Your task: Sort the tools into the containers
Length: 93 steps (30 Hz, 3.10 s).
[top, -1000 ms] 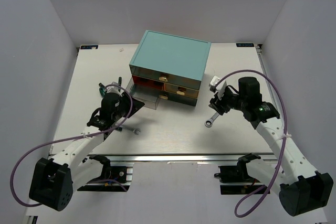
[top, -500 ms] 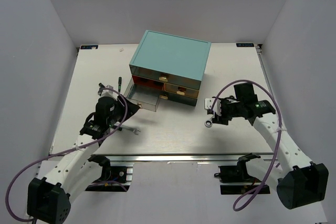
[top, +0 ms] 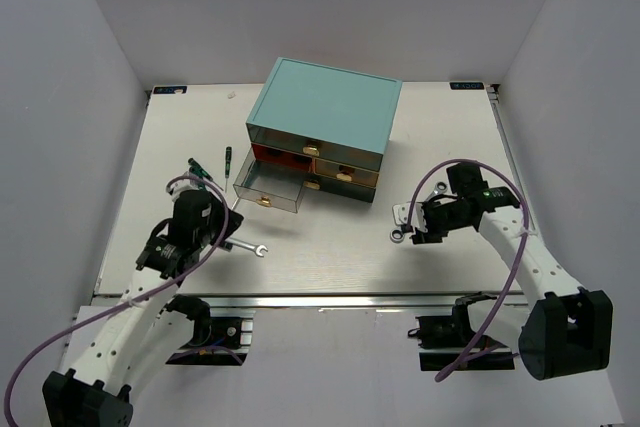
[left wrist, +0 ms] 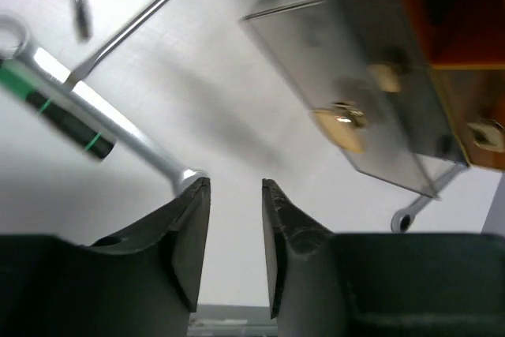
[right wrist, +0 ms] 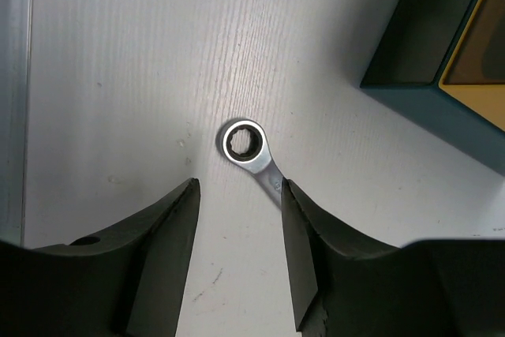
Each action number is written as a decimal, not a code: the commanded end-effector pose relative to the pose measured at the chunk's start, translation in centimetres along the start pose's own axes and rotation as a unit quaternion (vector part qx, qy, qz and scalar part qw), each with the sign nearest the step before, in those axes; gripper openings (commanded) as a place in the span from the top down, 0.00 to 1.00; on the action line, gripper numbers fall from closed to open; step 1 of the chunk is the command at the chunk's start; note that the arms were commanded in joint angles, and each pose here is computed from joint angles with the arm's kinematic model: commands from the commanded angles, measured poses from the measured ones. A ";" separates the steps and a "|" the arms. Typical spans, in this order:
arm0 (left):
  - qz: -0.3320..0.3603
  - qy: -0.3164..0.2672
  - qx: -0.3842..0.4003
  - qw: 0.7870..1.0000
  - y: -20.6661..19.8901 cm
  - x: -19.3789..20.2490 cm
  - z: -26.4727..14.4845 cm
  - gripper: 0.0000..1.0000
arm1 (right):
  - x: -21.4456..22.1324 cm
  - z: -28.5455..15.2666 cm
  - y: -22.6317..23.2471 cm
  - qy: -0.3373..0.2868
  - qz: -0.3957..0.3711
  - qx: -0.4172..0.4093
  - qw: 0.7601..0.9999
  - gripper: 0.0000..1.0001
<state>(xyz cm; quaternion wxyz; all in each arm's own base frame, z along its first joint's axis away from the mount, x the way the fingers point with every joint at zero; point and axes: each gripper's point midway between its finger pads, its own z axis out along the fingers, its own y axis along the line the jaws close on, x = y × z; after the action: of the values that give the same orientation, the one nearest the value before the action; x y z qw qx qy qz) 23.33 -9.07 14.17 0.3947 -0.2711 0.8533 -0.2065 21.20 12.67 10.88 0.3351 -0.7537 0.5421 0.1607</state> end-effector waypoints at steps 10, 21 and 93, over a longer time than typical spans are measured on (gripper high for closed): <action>-0.109 0.048 -0.199 0.973 6.2 3.2 3.0 0.37 | -4.0 -1.4 -1.2 -0.074 0.046 0.045 0.995 0.44; -0.143 0.045 -0.265 0.952 9.2 2.1 4.8 0.39 | -3.9 -1.3 -0.8 -0.078 0.061 0.066 0.993 0.44; -0.013 0.067 0.158 0.985 -14.7 -3.7 4.0 0.50 | -6.1 -2.3 -1.9 -0.123 0.095 0.104 0.982 0.45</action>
<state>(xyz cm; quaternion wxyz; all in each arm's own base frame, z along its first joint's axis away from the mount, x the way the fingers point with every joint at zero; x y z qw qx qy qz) 31.08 -18.67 18.36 0.3219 -0.1933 0.8594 -0.3472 20.60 15.38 16.24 0.4450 -0.6381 0.5893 0.2179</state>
